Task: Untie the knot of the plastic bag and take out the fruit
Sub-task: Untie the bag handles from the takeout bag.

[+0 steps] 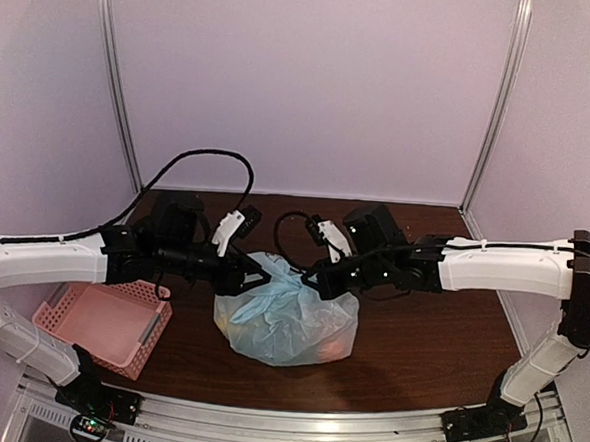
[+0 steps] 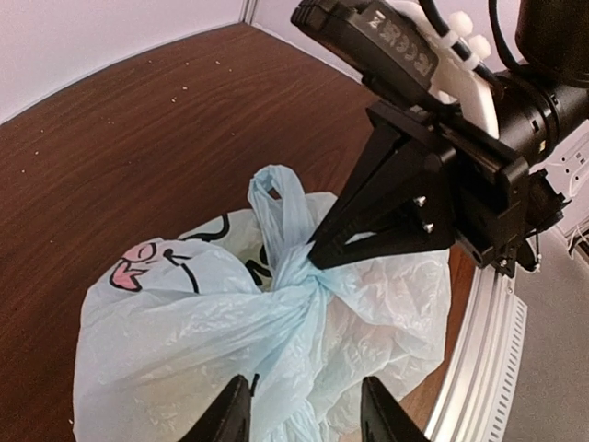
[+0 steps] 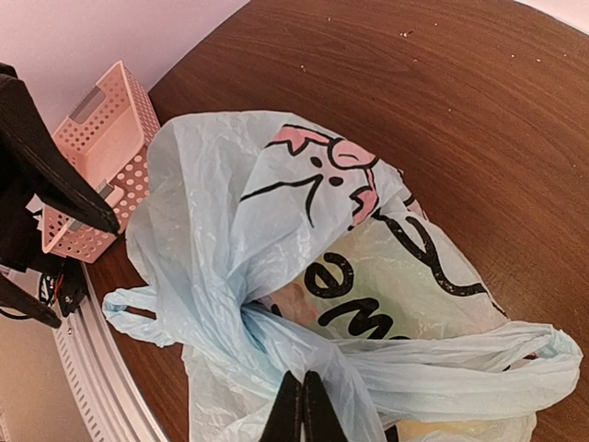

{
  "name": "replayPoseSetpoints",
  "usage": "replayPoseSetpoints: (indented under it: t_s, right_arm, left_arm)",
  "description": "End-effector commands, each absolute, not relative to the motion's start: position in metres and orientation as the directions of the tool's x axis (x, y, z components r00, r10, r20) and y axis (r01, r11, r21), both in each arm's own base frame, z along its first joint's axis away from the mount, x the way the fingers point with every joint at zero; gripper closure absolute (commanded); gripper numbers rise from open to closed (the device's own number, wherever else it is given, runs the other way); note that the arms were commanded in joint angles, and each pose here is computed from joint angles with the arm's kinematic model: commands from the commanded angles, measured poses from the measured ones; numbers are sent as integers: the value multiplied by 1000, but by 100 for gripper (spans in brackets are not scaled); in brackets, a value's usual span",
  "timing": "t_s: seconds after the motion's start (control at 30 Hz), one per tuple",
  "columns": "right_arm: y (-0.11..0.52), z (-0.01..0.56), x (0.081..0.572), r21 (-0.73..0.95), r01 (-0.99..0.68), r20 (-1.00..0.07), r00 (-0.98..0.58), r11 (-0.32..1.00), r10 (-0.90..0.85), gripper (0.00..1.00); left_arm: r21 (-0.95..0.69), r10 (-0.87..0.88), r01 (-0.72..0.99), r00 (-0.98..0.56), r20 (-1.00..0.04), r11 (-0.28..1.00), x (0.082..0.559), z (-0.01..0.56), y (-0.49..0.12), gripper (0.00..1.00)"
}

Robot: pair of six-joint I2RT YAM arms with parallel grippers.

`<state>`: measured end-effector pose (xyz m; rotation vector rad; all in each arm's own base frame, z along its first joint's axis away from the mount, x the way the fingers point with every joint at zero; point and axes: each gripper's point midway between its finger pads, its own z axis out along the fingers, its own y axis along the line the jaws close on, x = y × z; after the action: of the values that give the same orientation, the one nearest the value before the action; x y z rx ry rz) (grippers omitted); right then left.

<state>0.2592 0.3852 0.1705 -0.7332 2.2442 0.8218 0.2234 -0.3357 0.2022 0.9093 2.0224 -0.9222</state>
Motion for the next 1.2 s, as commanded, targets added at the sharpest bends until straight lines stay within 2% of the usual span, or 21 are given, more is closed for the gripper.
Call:
replayPoseSetpoints:
  t_s: [0.0, 0.2, 0.8, 1.0, 1.17]
  right_arm:
    - [384, 179, 260, 372, -671, -723, -643, 642, -253, 100]
    - [384, 180, 260, 376, -670, -724, -644, 640, -248, 100]
    - [387, 182, 259, 389, -672, -724, -646, 630, -242, 100]
    - [386, 181, 259, 389, -671, -723, -647, 631, -243, 100]
    - [387, 181, 259, 389, -673, -724, -645, 630, -242, 100]
  left_arm:
    - [-304, 307, 830, -476, -824, 468, 224, 199, -347, 61]
    - [-280, 365, 843, -467, -806, 460, 222, 187, -353, 63]
    - [-144, 463, 849, -410, -786, 508, 230, 172, -363, 57]
    - [-100, 480, 833, -407, -777, 545, 234, 166, -359, 66]
    - [-101, 483, 830, -413, -772, 548, 233, 163, -360, 66]
